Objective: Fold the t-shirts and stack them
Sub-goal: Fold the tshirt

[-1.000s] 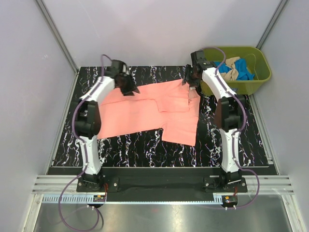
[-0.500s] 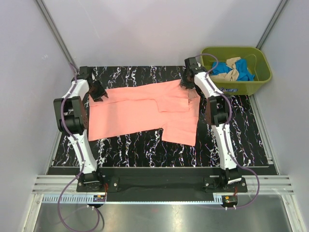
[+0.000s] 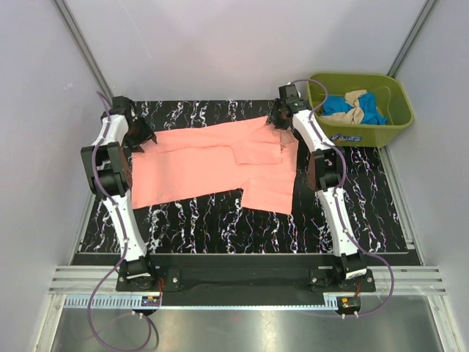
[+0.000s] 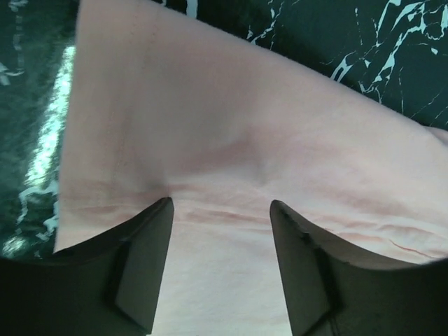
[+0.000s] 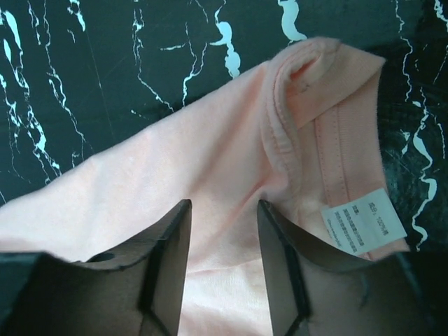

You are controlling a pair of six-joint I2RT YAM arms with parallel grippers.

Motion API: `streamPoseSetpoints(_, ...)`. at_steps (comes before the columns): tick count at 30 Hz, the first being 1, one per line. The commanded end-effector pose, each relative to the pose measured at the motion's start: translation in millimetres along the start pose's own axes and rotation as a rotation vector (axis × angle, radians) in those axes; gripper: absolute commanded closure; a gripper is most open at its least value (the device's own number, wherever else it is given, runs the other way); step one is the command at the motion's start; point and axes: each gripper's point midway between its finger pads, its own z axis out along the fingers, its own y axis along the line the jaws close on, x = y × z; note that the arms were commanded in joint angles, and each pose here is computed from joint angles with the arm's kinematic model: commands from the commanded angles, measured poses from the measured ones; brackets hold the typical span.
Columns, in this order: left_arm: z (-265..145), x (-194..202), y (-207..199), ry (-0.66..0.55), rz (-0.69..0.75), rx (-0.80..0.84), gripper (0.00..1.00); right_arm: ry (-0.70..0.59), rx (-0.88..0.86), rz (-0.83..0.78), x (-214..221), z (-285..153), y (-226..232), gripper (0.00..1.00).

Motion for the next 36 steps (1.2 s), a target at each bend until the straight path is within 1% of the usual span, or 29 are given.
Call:
streamPoseSetpoints(1, -66.0, -27.7, -10.1, -0.148, 0.055, -0.026, 0.34, -0.094, -0.097, -0.077, -41.5, -67.3, 52.3, 0.48)
streamPoseSetpoints(2, -76.5, -26.2, -12.0, -0.163, 0.058, -0.027, 0.33, -0.115, -0.112, -0.089, -51.5, -91.2, 62.2, 0.47)
streamPoseSetpoints(3, -95.5, -18.4, -17.2, -0.181, 0.068, -0.02, 0.33, -0.107, -0.109, -0.107, -50.8, -105.0, 65.5, 0.43)
streamPoseSetpoints(4, -105.4, -11.3, -17.7, -0.18, 0.072, -0.023, 0.32, -0.105, -0.107, -0.133, -47.5, -116.9, 72.9, 0.4)
streamPoseSetpoints(5, -124.9, 0.4, -15.0, -0.197, 0.077, -0.039, 0.32, -0.115, -0.12, -0.135, -52.6, -141.8, 80.4, 0.38)
streamPoseSetpoints(6, -133.1, 11.6, -18.1, -0.199, 0.083, -0.045, 0.32, -0.083, -0.113, -0.127, -46.1, -154.3, 79.9, 0.37)
streamPoseSetpoints(7, -141.7, 20.3, -12.5, -0.209, 0.076, -0.069, 0.32, -0.065, -0.117, -0.111, -42.5, -165.5, 82.1, 0.36)
streamPoseSetpoints(8, -155.4, 42.6, -0.9, -0.212, 0.059, -0.082, 0.33, -0.048, -0.129, -0.117, -35.8, -186.6, 88.0, 0.35)
streamPoseSetpoints(10, -165.0, 61.6, 13.2, -0.23, -0.009, -0.083, 0.34, -0.013, -0.137, -0.119, -21.8, -205.8, 90.5, 0.33)
streamPoseSetpoints(11, -156.3, 89.8, 29.4, -0.179, -0.032, -0.097, 0.37, 0.034, -0.164, -0.128, -2.9, -222.8, 94.3, 0.33)
streamPoseSetpoints(12, -173.2, 94.6, 33.2, -0.219, -0.062, -0.074, 0.4, 0.04, -0.186, -0.128, 3.5, -230.6, 97.8, 0.33)
streamPoseSetpoints(13, -174.7, 104.7, 39.2, -0.212, -0.075, -0.075, 0.42, 0.03, -0.236, -0.131, 5.6, -258.0, 107.0, 0.33)
streamPoseSetpoints(14, -176.2, 121.3, 49.0, -0.201, -0.097, -0.08, 0.45, 0.087, -0.229, -0.134, 31.6, -251.9, 99.9, 0.33)
streamPoseSetpoints(15, -176.8, 128.1, 56.9, -0.195, -0.12, -0.088, 0.46, 0.117, -0.258, -0.129, 43.0, -259.8, 101.4, 0.33)
streamPoseSetpoints(16, -176.4, 134.3, 63.8, -0.191, -0.145, -0.095, 0.46, 0.107, -0.285, -0.129, 45.2, -280.1, 102.2, 0.33)
streamPoseSetpoints(17, -174.7, 147.4, 77.7, -0.169, -0.208, -0.093, 0.46, 0.155, -0.273, -0.125, 66.2, -274.3, 90.9, 0.33)
streamPoseSetpoints(18, -172.7, 152.0, 86.2, -0.164, -0.24, -0.094, 0.43, 0.171, -0.276, -0.122, 74.2, -277.7, 86.1, 0.33)
streamPoseSetpoints(19, -171.0, 155.4, 93.3, -0.162, -0.267, -0.091, 0.39, 0.165, -0.301, -0.133, 77.0, -292.9, 85.4, 0.33)
streamPoseSetpoints(20, -165.3, 164.2, 106.2, -0.144, -0.298, -0.1, 0.37, 0.202, -0.285, -0.135, 93.4, -287.6, 73.9, 0.33)
streamPoseSetpoints(22, -157.2, 165.0, 114.2, -0.134, -0.309, -0.095, 0.36, 0.216, -0.291, -0.145, 103.6, -296.7, 67.1, 0.32)
streamPoseSetpoints(23, -148.3, 167.4, 120.3, -0.106, -0.313, -0.115, 0.36, 0.248, -0.277, -0.142, 117.7, -292.6, 57.2, 0.32)
streamPoseSetpoints(25, -139.6, 163.0, 126.7, -0.096, -0.314, -0.128, 0.36, 0.263, -0.297, -0.149, 127.9, -300.2, 52.8, 0.32)
streamPoseSetpoints(28, -122.3, 155.3, 142.1, -0.081, -0.316, -0.181, 0.37, 0.312, -0.278, -0.151, 156.4, -296.8, 31.5, 0.32)
streamPoseSetpoints(32, -110.7, 155.4, 150.4, -0.05, -0.349, -0.211, 0.41, 0.327, -0.274, -0.164, 168.8, -299.4, 18.8, 0.32)
streamPoseSetpoints(36, -100.7, 159.6, 153.8, -0.033, -0.381, -0.222, 0.42, 0.313, -0.265, -0.155, 165.1, -301.4, 10.0, 0.32)
